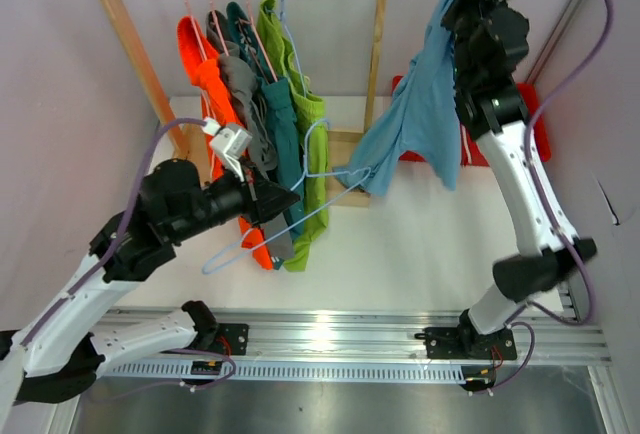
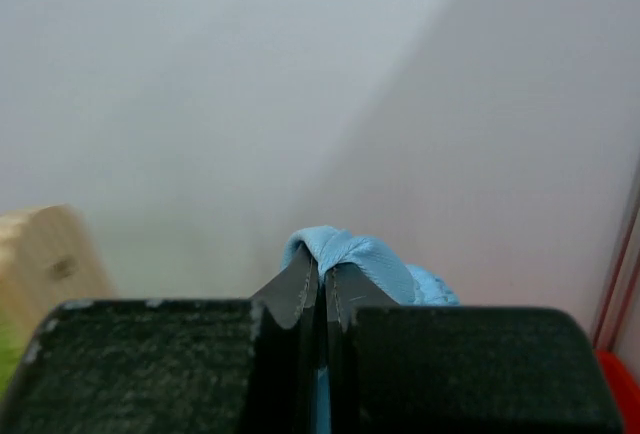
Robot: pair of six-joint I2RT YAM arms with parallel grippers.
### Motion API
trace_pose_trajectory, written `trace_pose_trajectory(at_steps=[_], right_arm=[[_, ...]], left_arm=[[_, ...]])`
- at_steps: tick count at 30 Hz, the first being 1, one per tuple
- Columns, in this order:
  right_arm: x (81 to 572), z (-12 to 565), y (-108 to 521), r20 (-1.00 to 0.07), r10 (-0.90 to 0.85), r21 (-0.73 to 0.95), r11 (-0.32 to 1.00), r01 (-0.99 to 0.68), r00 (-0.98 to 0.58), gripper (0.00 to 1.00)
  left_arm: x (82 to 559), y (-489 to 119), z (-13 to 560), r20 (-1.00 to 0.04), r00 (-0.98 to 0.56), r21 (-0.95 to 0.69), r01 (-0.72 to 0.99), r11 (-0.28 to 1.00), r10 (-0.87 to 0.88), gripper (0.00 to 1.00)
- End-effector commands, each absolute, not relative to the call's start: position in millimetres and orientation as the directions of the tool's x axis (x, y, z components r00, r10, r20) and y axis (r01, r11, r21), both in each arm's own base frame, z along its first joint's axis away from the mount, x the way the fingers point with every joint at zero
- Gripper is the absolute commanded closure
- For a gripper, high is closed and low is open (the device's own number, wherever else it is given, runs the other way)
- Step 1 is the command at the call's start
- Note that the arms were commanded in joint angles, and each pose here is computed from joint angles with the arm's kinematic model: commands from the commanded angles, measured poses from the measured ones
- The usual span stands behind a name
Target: Remove the shorts from the hanger
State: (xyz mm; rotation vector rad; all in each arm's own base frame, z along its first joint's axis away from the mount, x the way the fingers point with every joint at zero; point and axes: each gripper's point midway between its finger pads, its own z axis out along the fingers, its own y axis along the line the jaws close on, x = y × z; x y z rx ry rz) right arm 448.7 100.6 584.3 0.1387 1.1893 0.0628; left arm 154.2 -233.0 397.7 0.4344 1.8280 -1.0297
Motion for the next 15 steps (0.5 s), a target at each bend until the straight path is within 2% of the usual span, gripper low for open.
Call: trace_pose_trajectory(at_steps=[1, 4, 8, 9, 11, 12, 13, 15], right_arm=[[475.2, 640.5, 77.0, -0.821, 0.115, 0.137, 0.991, -0.002, 0.559, 1.00], [509.8, 659.6, 45.4, -0.772, 0.098, 0.166, 0.985, 0.050, 0.628, 1.00], [549.7, 642.5, 11.3, -0.731, 0.060, 0.186, 0.976, 0.114, 0.679, 1.00], [570.5, 611.1, 3.7, -0.772, 0.044, 0.187, 0.969, 0.160, 0.634, 1.00], [582.0, 587.5, -11.0, -0.775, 0.035, 0.209, 0.956, 0.204, 0.631, 1.00], [598.7, 549.5, -21.0, -0.821, 0.020, 0.196, 0.948, 0.249, 0.571, 1.00], [595.8, 541.2, -36.0, -0.805, 0.012, 0.240, 0.921, 0.307, 0.593, 1.00], [607.6, 491.5, -55.8, -0.854, -0.015, 0.220, 0.895, 0.387, 0.520, 1.00]], left_arm=[[158.3, -247.3, 392.8, -0.876, -0.460, -0.458, 0.702, 0.546, -0.144, 1.00], [161.0, -247.4, 385.6, -0.882, -0.450, -0.447, 0.702, 0.554, -0.141, 1.00], [167.1, -246.0, 378.4, -0.890, -0.431, -0.431, 0.695, 0.576, -0.147, 1.00], [168.8, -246.1, 379.2, -0.893, -0.424, -0.426, 0.694, 0.580, -0.148, 1.00], [171.1, -247.0, 380.1, -0.894, -0.423, -0.424, 0.691, 0.585, -0.148, 1.00], [173.8, -248.7, 378.6, -0.895, -0.423, -0.419, 0.688, 0.592, -0.142, 1.00], [174.8, -249.5, 379.3, -0.895, -0.423, -0.419, 0.687, 0.594, -0.141, 1.00], [176.9, -251.6, 379.6, -0.894, -0.425, -0.419, 0.686, 0.596, -0.140, 1.00]])
